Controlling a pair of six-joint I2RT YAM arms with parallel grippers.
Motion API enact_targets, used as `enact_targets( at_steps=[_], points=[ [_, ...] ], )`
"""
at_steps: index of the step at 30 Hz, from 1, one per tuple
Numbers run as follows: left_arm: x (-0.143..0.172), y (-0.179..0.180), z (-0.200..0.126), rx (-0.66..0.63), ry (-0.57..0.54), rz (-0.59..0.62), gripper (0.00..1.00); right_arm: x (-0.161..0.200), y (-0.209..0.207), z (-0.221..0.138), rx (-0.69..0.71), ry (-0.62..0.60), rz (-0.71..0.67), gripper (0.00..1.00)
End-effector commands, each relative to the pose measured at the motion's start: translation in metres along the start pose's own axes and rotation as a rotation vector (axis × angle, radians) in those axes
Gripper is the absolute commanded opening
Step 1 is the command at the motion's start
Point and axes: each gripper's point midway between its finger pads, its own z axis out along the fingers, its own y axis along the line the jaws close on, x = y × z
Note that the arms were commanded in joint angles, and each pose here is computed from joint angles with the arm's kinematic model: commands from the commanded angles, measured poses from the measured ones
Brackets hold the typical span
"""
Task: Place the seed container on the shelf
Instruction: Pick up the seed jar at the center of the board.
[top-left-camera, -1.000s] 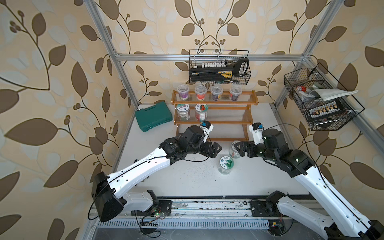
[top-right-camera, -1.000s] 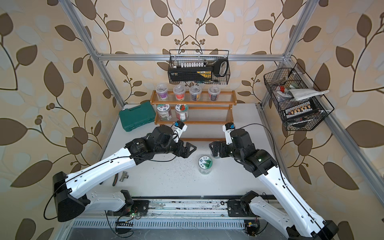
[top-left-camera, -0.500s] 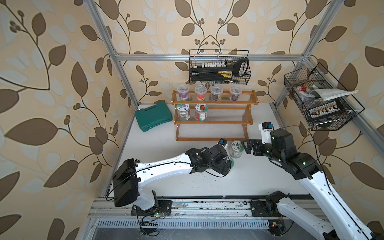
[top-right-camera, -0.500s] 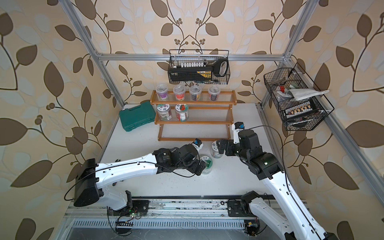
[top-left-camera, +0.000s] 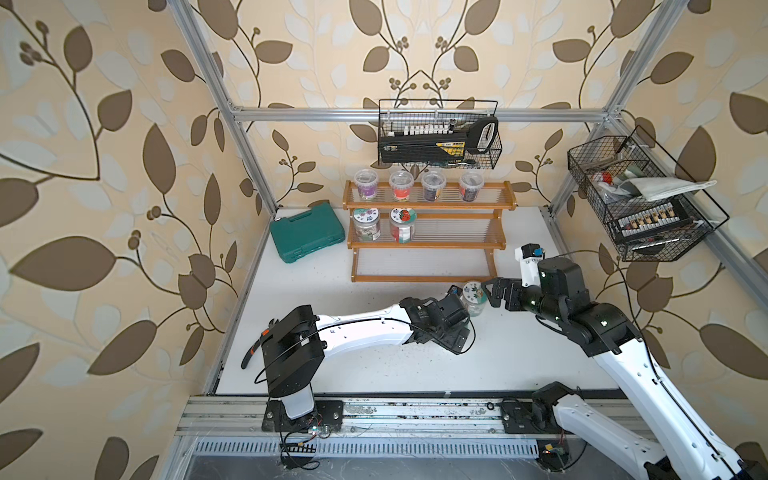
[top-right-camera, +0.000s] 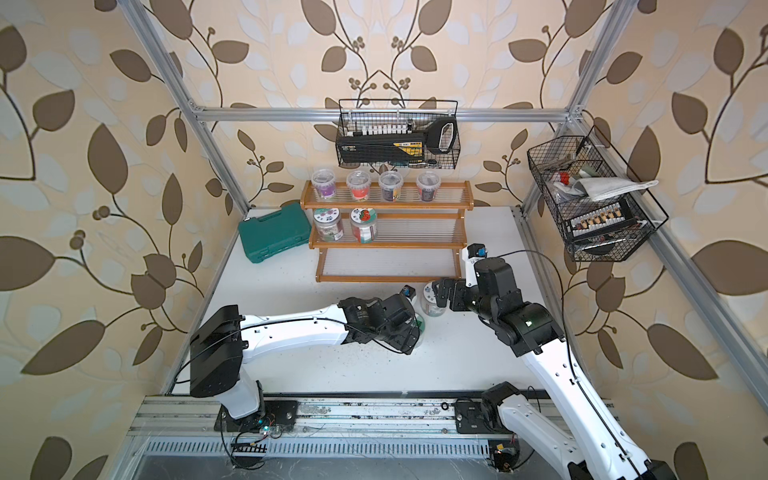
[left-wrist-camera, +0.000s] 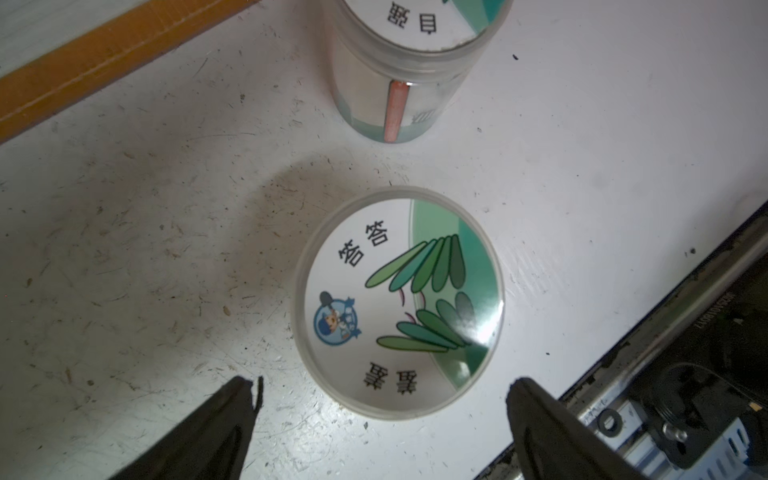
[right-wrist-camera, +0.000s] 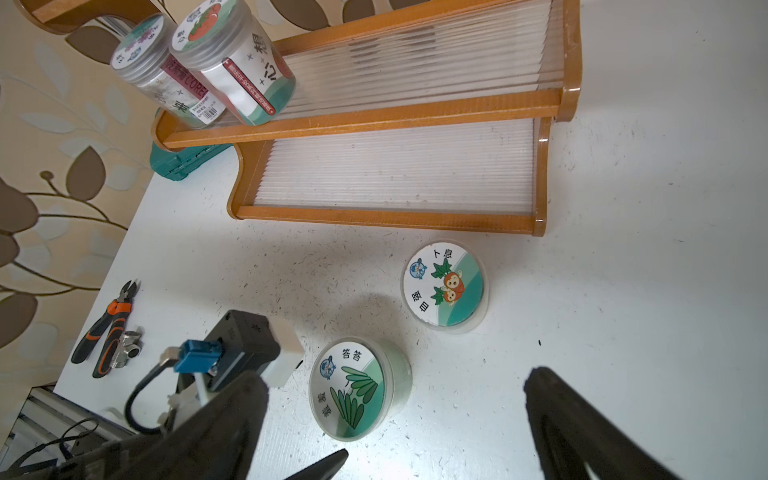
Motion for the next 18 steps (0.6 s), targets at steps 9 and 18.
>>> enact_targets(
  at_steps=[9,18],
  points=[
    [-0.015,-0.027,0.015,0.014,-0.009,0.064,0.98,0.007,-0.003,0.006,-0.009,0.008,0.007,0.99],
    [-0.024,-0.008,0.025,-0.130,-0.027,0.044,0.98,0.005,-0.008,0.000,0.006,-0.014,0.001,0.99]
  ],
)
